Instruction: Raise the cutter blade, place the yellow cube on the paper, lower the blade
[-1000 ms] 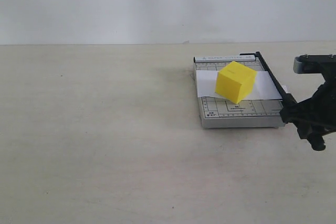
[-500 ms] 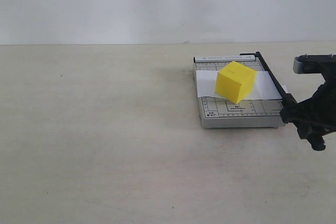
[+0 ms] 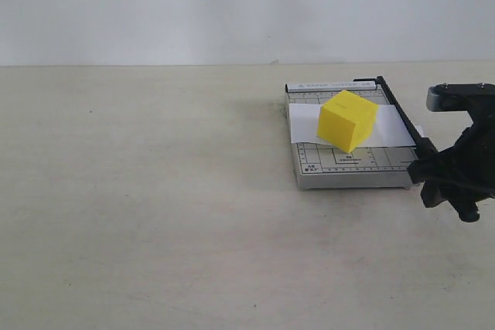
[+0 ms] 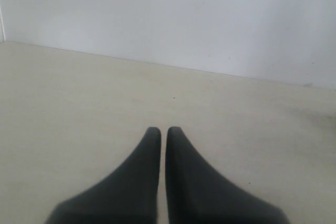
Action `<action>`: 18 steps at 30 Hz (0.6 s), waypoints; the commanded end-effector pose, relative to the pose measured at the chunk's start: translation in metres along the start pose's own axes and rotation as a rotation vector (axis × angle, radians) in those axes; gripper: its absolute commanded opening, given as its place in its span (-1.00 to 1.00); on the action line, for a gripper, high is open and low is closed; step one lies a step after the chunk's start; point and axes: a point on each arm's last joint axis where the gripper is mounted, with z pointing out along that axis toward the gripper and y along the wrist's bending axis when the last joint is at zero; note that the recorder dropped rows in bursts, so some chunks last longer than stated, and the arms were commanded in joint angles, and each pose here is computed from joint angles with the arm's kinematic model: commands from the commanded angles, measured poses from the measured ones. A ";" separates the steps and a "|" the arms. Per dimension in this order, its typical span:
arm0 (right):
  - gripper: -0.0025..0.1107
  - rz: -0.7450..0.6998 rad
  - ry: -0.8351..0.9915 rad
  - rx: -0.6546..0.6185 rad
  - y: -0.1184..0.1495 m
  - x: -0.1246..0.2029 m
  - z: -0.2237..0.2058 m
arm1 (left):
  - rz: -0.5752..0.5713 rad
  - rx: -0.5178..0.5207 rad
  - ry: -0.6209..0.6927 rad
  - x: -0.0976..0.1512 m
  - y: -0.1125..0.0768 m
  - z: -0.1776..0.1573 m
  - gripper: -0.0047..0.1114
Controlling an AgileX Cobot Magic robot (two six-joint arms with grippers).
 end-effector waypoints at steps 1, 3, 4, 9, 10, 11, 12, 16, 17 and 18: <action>0.07 -0.004 -0.006 0.001 0.000 0.000 0.001 | -0.006 0.004 -0.001 0.001 0.000 0.000 -0.84; 0.07 -0.007 -0.010 0.000 0.000 -0.001 -0.002 | -0.006 0.004 -0.001 0.001 0.000 0.000 -0.84; 0.07 -0.015 -0.010 0.002 0.000 -0.002 -0.005 | -0.006 0.004 -0.001 0.001 0.000 0.000 -0.84; 0.07 -0.051 -0.073 0.007 0.004 -0.019 -0.048 | -0.006 0.004 -0.001 0.001 0.000 0.000 -0.84; 0.07 -0.050 -0.089 0.010 0.005 -0.022 -0.061 | -0.006 0.004 -0.001 0.001 0.000 0.000 -0.84; 0.07 -0.043 -0.109 0.015 0.007 -0.024 -0.075 | -0.006 0.004 -0.001 0.001 0.000 0.000 -0.84; 0.07 -0.036 -0.138 0.018 0.008 -0.026 -0.090 | -0.006 0.004 -0.001 0.001 0.000 0.000 -0.84; -0.16 0.047 -0.267 0.040 0.014 -0.018 -0.146 | -0.006 0.004 -0.001 0.001 0.000 0.000 -0.84; -0.34 0.060 -0.315 0.040 0.016 -0.011 -0.160 | -0.006 0.004 -0.001 0.001 0.000 0.000 -0.84; -0.55 0.067 -0.371 0.043 0.018 -0.005 -0.171 | -0.006 0.004 -0.001 0.001 0.000 0.000 -0.84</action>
